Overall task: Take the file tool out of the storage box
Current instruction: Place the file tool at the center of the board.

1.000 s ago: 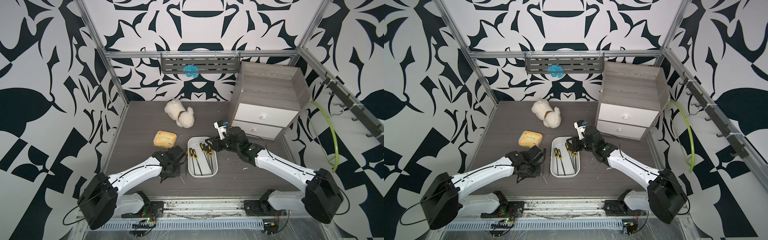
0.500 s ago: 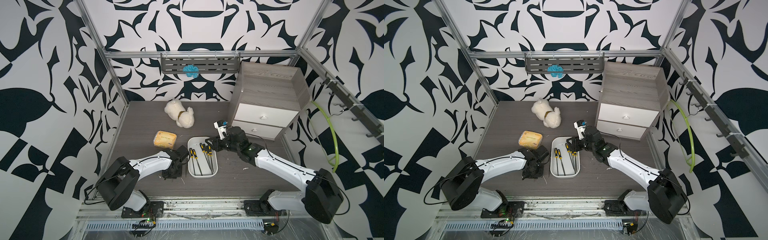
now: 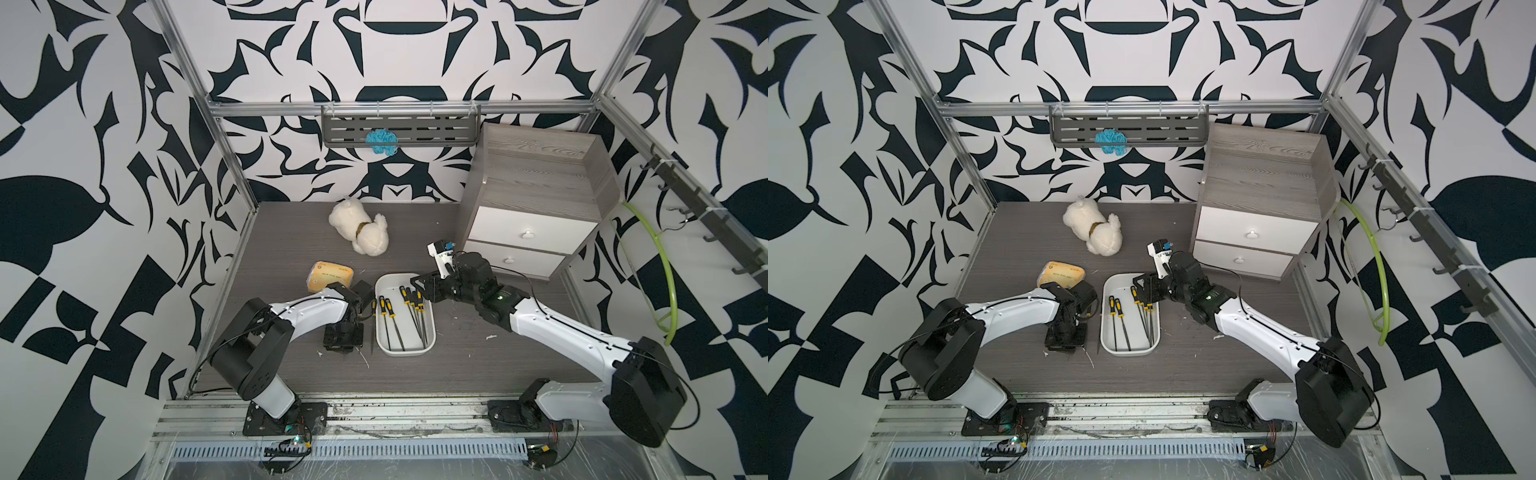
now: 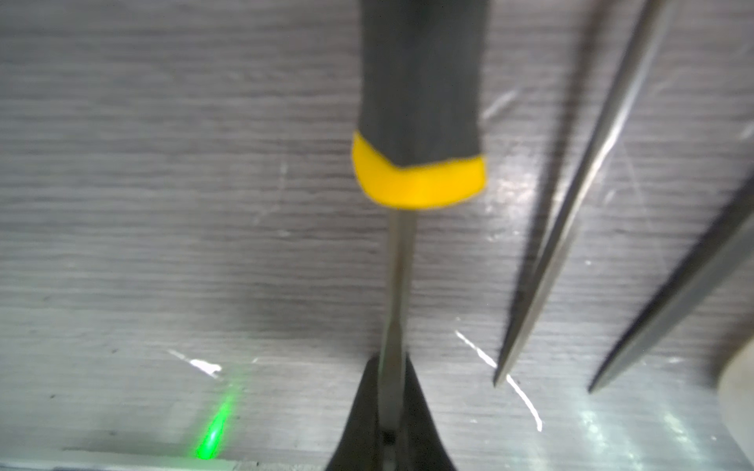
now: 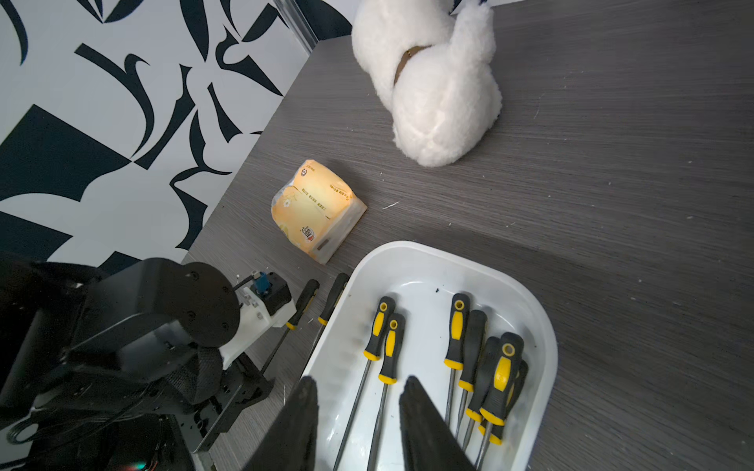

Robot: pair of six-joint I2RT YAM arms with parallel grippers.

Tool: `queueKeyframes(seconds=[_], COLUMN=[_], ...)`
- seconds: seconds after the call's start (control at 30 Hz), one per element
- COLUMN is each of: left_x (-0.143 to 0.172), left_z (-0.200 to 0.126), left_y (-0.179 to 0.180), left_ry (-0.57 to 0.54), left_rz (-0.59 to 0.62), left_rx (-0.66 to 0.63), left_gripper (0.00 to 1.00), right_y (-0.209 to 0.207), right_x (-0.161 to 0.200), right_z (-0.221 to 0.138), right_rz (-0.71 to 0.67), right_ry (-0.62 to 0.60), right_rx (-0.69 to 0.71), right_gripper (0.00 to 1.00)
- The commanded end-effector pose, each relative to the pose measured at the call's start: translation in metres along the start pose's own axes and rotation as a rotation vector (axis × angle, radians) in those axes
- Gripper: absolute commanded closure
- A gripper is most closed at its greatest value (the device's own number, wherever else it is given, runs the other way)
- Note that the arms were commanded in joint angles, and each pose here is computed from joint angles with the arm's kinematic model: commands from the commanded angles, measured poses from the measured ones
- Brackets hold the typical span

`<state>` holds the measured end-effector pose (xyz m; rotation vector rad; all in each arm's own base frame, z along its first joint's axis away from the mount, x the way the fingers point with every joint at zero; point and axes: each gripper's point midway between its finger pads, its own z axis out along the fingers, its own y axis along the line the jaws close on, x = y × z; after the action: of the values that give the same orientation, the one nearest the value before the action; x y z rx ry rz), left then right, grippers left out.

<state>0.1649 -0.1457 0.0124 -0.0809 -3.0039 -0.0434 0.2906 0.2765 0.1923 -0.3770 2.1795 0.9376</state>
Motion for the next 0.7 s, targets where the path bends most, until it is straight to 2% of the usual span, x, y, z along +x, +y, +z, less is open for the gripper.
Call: queueKeyframes(seconds=[0.0,0.1,0.27,0.5,0.6,0.67], left_x=[0.012,0.011,0.007,0.008,0.007,0.007], left_z=[0.012,0.015,0.018,0.023,0.019,0.016], left_y=[0.012,0.015,0.013,0.016,0.017,0.017], left_ry=[0.1,0.122,0.128,0.139,0.129,0.124], left_rz=[-0.001,-0.014,-0.011,-0.011,-0.016,-0.02], left_rx=[-0.027,-0.041,-0.034,-0.054,-0.056,-0.057], left_gripper=[0.98,0.97,0.87,0.84,0.76,0.64], right_y=[0.015,0.015,0.015,0.014,0.012,0.011], right_x=[-0.023,-0.024,-0.024,-0.022,-0.02,-0.018], right_z=[-0.011,-0.012,-0.012,-0.01,-0.006,-0.001], right_rz=[-0.039,-0.039,-0.04,-0.041,-0.035,-0.026], right_ry=[-0.063,-0.066,-0.065,-0.06,-0.048,-0.033], right_rx=[-0.025,-0.023,-0.027,-0.021,-0.02,-0.024], right_gripper=[0.62,0.62,0.62,0.62,0.62,0.62])
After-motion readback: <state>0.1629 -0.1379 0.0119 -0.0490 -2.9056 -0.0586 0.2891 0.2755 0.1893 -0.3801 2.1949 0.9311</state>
